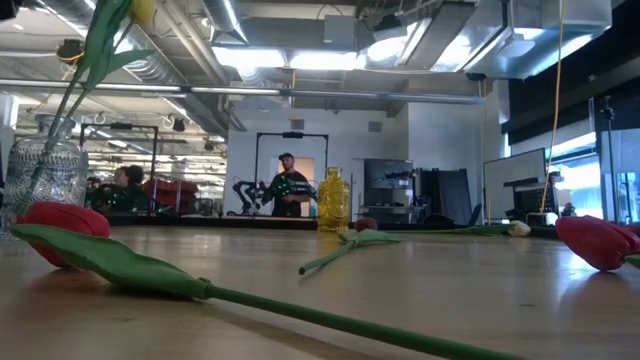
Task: Sort flowers into vase by color
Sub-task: Put the bottom white flower into the transparent vase
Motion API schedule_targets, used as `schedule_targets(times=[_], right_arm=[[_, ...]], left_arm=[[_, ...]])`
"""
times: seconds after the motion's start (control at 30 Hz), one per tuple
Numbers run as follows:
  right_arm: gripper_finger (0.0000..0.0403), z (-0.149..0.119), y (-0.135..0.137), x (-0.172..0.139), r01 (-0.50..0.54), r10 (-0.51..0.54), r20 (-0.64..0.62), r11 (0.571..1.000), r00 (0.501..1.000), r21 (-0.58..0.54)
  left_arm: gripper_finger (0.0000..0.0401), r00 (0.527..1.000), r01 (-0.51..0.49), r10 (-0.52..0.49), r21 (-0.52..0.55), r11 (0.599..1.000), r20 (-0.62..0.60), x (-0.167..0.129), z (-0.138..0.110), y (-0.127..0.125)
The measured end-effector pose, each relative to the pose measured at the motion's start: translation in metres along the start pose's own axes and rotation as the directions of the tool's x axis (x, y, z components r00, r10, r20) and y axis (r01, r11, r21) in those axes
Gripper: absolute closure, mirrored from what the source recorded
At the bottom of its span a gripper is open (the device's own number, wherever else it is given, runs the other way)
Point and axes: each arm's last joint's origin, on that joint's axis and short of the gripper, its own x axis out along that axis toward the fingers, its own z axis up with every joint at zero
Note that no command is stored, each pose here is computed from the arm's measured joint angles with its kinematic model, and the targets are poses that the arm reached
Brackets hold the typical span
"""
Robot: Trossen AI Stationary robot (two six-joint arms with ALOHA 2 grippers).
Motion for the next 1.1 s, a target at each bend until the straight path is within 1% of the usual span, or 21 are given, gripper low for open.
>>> schedule_targets(times=[0.1,0.17,0.23,0.33,0.47,0.53,0.63,0.77,0.9,1.0,1.1], right_arm=[[0.0155,-0.003,0.0,0.0,-0.033,0.034,-0.032,0.999,0.999,0.023],[0.0155,-0.006,0.0,0.0,-0.033,0.034,-0.056,0.999,0.998,0.016],[0.0155,-0.007,0.0,0.0,-0.031,0.031,-0.069,0.999,0.997,0.009],[0.0155,-0.009,-0.001,0.0,-0.026,0.027,-0.086,1.0,0.996,0.013],[0.0155,-0.012,-0.002,0.0,-0.021,0.021,-0.11,1.0,0.994,0.001],[0.0155,-0.012,-0.002,0.0,-0.021,0.021,-0.109,1.0,0.994,0.001],[0.0155,-0.012,-0.002,0.0,-0.021,0.02,-0.113,1.0,0.993,-0.001],[0.0155,-0.013,-0.002,-0.001,-0.017,0.016,-0.127,1.0,0.992,-0.006],[0.0155,-0.017,-0.003,-0.001,-0.022,0.021,-0.158,1.0,0.987,-0.005],[0.0155,-0.019,-0.002,-0.001,-0.039,0.04,-0.181,0.999,0.983,0.004],[0.0155,-0.02,-0.002,-0.001,-0.05,0.049,-0.197,0.999,0.979,-0.001]], left_arm=[[0.0254,1.0,-0.027,0.026,-0.098,0.995,-0.013,0.016,-0.007,-0.012],[0.0254,0.998,-0.065,0.063,-0.177,0.982,-0.016,0.025,-0.01,-0.017],[0.0254,0.995,-0.103,0.102,-0.281,0.954,-0.016,0.034,-0.011,-0.02],[0.0254,0.991,-0.135,0.133,-0.378,0.916,-0.033,0.049,-0.012,-0.022],[0.0254,0.992,-0.122,0.117,-0.475,0.871,-0.041,0.07,-0.012,-0.022],[0.0254,0.99,-0.141,0.129,-0.5,0.855,-0.058,0.08,-0.009,-0.02],[0.0254,0.972,-0.235,0.21,-0.506,0.83,-0.106,0.093,-0.004,-0.011],[0.0254,0.947,-0.321,0.265,-0.509,0.799,-0.181,0.107,0.005,-0.001],[0.0254,0.937,-0.348,0.283,-0.535,0.77,-0.203,0.118,0.01,0.012],[0.0254,0.919,-0.394,0.317,-0.555,0.733,-0.233,0.126,0.011,0.024],[0.0254,0.91,-0.414,0.312,-0.552,0.724,-0.274,0.133,0.013,0.033]])
